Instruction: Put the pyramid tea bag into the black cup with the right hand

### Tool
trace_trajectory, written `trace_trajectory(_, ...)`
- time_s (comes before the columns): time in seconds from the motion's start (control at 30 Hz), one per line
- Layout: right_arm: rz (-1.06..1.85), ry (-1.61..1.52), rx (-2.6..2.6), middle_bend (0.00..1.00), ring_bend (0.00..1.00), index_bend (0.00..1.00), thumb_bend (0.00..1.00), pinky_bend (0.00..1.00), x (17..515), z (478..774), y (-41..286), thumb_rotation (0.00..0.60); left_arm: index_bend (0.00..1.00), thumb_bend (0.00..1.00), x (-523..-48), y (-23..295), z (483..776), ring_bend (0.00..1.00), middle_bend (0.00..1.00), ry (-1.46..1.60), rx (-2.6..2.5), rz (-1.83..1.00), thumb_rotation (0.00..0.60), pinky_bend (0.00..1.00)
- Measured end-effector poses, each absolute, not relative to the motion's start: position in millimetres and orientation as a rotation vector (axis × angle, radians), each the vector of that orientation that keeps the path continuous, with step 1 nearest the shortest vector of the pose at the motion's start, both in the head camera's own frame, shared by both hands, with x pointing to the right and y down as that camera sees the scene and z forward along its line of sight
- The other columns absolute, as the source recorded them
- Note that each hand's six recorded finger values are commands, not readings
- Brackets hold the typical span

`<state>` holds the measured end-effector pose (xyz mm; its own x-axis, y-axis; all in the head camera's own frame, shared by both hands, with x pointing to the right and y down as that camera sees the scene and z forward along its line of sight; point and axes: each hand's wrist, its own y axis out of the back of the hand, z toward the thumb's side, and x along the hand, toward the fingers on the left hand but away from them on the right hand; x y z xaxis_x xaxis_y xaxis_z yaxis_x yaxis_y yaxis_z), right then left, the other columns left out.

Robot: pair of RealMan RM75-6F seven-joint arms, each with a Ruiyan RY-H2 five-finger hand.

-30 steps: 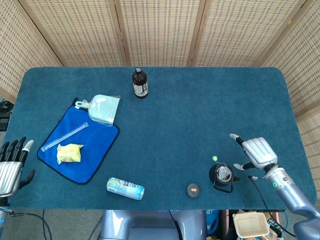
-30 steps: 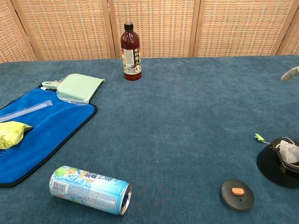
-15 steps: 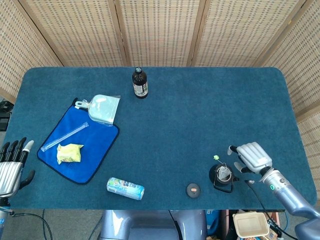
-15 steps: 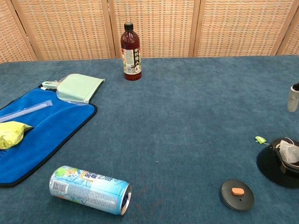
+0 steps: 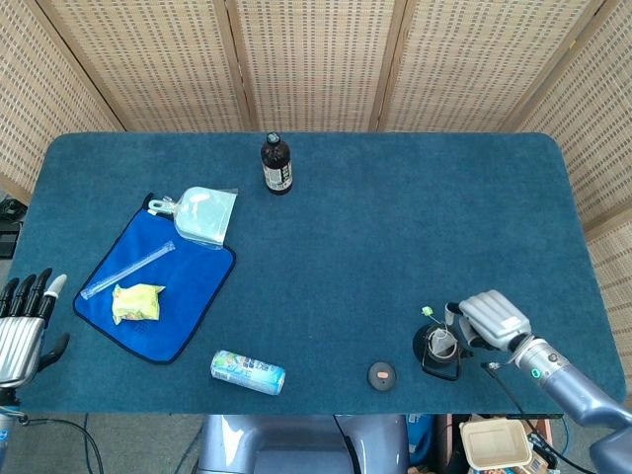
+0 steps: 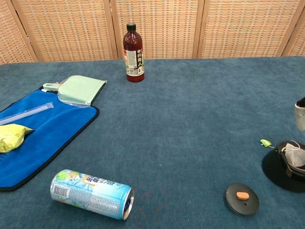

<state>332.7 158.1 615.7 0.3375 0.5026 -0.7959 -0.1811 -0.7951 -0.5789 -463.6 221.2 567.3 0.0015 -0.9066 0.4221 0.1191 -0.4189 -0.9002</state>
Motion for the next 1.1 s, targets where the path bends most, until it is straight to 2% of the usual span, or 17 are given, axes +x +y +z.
trace_trajectory(0.23,1.548,-0.171,-2.011,1.0,1.0,0.37,1.0,1.0,333,622,167,0.6,0.0,0.35,-463,220,565,0.0,0.0,0.863,-1.436,-1.546,0.6,0.0)
trace_trajectory(0.57,1.59,-0.104,-1.998,1.0,1.0,0.37,1.0,1.0,336,630,182,0.6,0.0,0.35,-462,221,567,0.0,0.0,0.859,-1.442,-1.549,0.6,0.0)
trace_trajectory(1.1,1.583,-0.089,-2.007,1.0,1.0,0.37,1.0,1.0,329,635,189,0.6,0.0,0.35,-462,221,567,0.0,0.0,0.862,-1.448,-1.548,0.6,0.0)
